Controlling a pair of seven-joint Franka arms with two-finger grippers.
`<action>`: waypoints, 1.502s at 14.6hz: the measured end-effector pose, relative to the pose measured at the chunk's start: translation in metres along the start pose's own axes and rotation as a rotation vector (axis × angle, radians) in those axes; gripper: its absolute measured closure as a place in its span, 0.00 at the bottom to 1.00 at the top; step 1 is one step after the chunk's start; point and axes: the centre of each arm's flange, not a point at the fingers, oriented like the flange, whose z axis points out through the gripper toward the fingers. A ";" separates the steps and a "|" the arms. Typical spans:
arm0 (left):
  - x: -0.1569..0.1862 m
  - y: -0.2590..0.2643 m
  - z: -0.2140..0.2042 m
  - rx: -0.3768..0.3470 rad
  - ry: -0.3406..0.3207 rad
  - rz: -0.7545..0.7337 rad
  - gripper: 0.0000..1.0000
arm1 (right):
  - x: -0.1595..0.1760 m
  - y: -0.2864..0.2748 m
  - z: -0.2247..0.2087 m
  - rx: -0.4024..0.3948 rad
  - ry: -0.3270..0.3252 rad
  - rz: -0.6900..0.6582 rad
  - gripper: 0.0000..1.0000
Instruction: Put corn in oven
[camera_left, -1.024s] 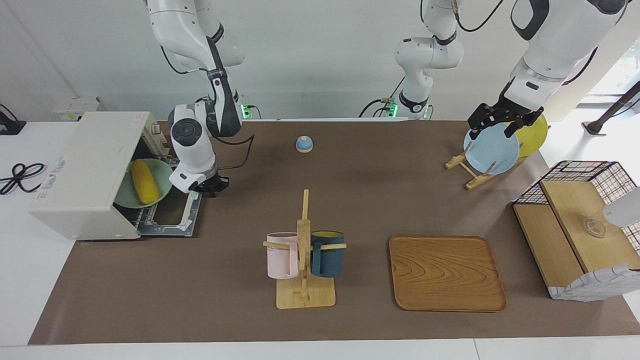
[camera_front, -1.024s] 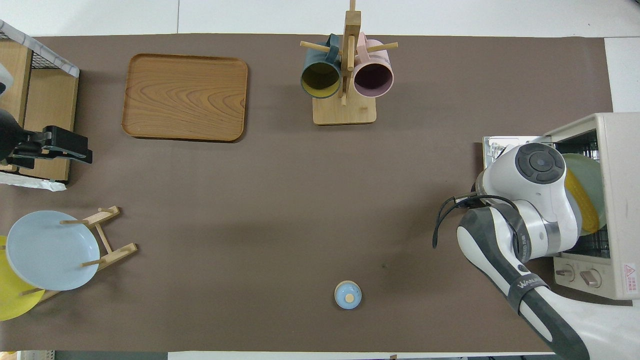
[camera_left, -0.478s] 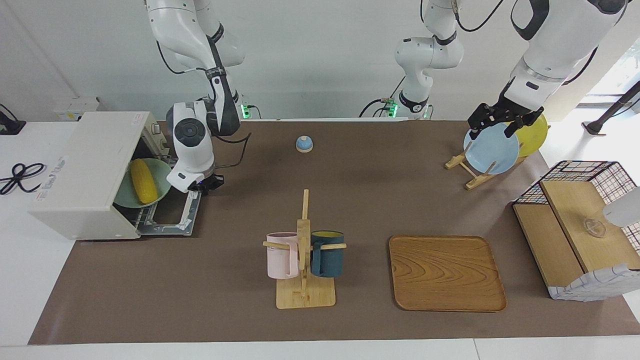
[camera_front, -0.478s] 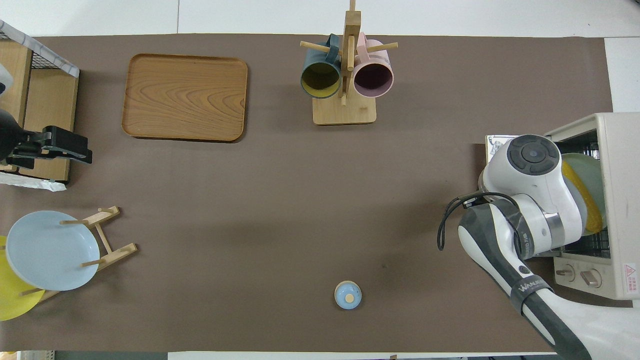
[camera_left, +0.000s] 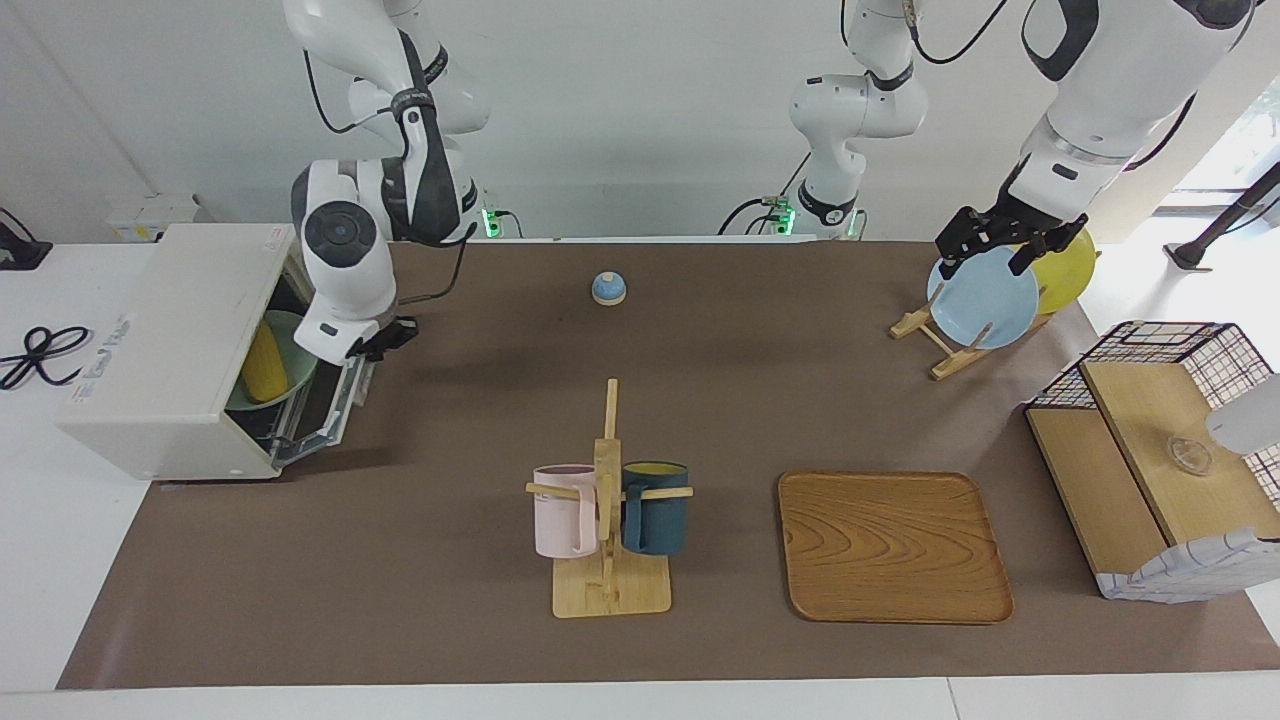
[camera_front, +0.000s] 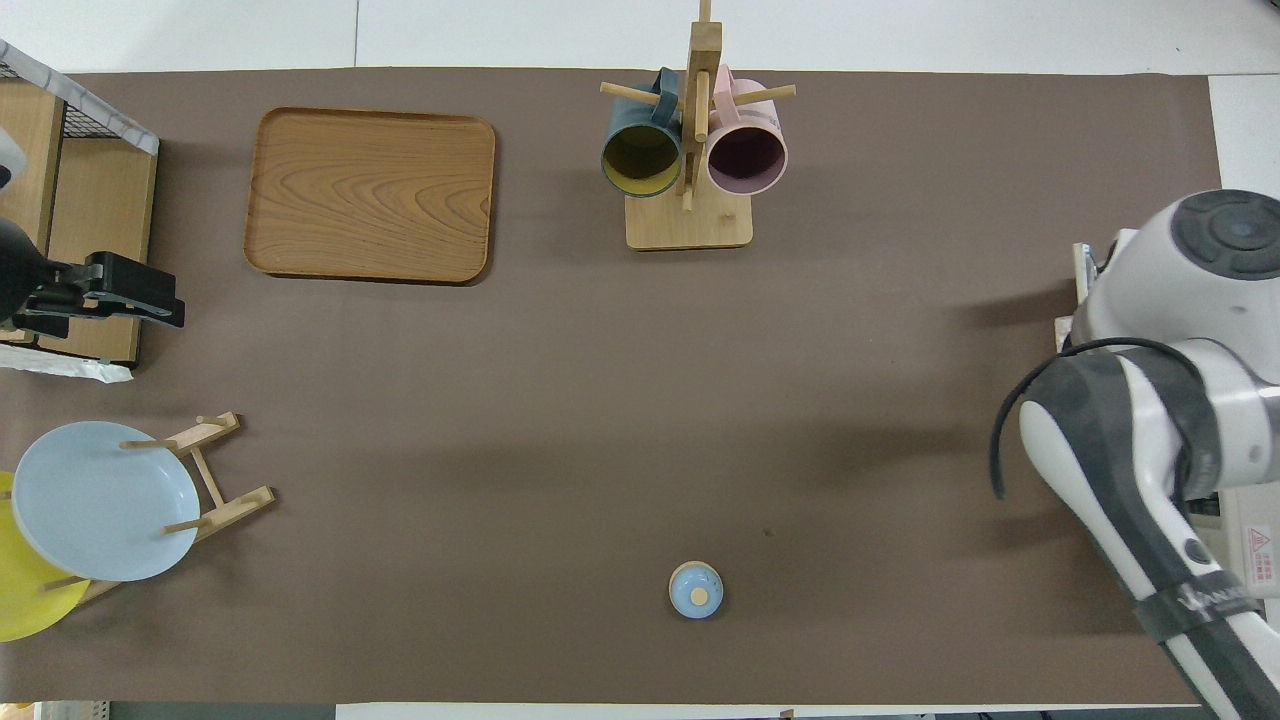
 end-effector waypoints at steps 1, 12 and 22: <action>0.000 0.000 0.000 0.000 0.000 0.000 0.00 | -0.014 0.022 -0.008 -0.006 0.014 -0.012 0.99; 0.000 0.000 0.000 0.000 0.000 0.000 0.00 | -0.050 0.067 -0.081 0.181 0.119 0.034 0.72; 0.000 0.000 0.000 0.000 0.000 0.000 0.00 | -0.069 0.035 -0.185 0.230 0.182 0.139 0.00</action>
